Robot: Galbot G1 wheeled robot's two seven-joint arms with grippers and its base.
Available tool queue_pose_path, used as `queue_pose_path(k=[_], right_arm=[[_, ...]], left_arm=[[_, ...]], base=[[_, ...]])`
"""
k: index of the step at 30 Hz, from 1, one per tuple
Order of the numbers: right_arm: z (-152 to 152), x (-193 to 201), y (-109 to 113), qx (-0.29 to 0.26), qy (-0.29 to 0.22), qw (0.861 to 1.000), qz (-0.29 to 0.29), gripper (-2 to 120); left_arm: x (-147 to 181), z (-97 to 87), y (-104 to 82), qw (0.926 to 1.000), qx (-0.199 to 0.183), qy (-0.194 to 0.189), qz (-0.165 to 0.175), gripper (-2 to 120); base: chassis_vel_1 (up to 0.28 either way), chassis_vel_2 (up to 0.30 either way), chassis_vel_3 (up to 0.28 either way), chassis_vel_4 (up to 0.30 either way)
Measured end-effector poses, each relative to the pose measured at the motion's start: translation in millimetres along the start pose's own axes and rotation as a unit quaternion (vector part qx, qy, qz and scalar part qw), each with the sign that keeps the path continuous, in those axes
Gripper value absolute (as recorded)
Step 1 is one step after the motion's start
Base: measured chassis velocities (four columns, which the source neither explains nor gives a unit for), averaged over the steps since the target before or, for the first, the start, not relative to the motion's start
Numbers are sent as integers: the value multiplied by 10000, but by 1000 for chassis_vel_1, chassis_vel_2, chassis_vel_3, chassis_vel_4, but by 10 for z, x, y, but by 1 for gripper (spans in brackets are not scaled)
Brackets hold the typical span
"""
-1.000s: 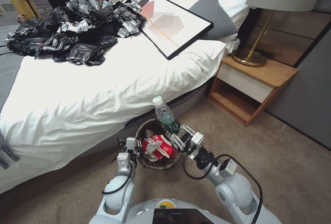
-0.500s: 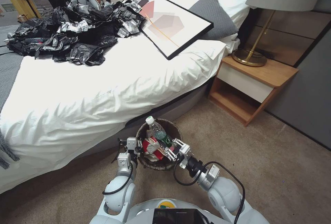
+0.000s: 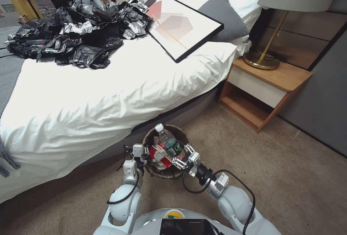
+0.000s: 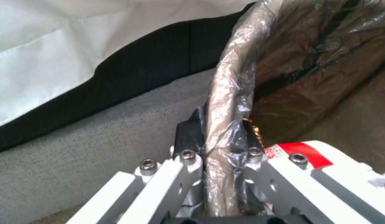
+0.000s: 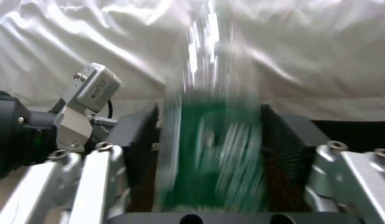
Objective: Pick up the trash bin, then pick up the garbage from the floor and place it into the trash bin.
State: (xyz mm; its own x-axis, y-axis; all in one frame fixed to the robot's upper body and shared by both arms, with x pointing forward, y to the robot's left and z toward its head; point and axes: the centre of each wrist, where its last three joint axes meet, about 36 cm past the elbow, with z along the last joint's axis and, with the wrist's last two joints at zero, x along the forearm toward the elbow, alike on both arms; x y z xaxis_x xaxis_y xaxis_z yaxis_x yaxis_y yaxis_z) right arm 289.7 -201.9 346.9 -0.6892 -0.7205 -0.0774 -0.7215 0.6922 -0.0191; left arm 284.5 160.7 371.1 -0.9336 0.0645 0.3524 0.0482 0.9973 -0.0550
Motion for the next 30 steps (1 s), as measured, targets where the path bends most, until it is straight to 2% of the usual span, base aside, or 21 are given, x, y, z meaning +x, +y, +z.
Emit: queue_pose_path(k=[2, 4, 8, 10, 20, 30], right_arm=[[-2, 0, -2, 3, -1, 10000, 1, 70], [-4, 5, -9, 13, -5, 10000, 6, 84], [-7, 2, -9, 14, -18, 10000, 12, 91], [-16, -8, -11, 19, -42, 10000, 16, 99], [-76, -36, -24, 61, -135, 9999, 22, 100], [-452, -133, -66, 276, -669, 9973, 102, 100]], left_arm=[[1, -1, -3, 10000, 0, 3, 5, 5], [3, -1, -6, 10000, -1, 20, 8, 5], [4, -2, -3, 10000, -2, 23, 3, 5], [5, -2, 0, 10000, -3, 26, -2, 5], [5, -2, 2, 10000, -4, 30, -6, 5], [-6, 18, 7, 10000, -9, 60, -18, 5]], base=[[0, 0, 0, 0], [0, 0, 0, 0], [0, 0, 0, 0], [0, 0, 0, 0], [0, 0, 0, 0], [0, 0, 0, 0]])
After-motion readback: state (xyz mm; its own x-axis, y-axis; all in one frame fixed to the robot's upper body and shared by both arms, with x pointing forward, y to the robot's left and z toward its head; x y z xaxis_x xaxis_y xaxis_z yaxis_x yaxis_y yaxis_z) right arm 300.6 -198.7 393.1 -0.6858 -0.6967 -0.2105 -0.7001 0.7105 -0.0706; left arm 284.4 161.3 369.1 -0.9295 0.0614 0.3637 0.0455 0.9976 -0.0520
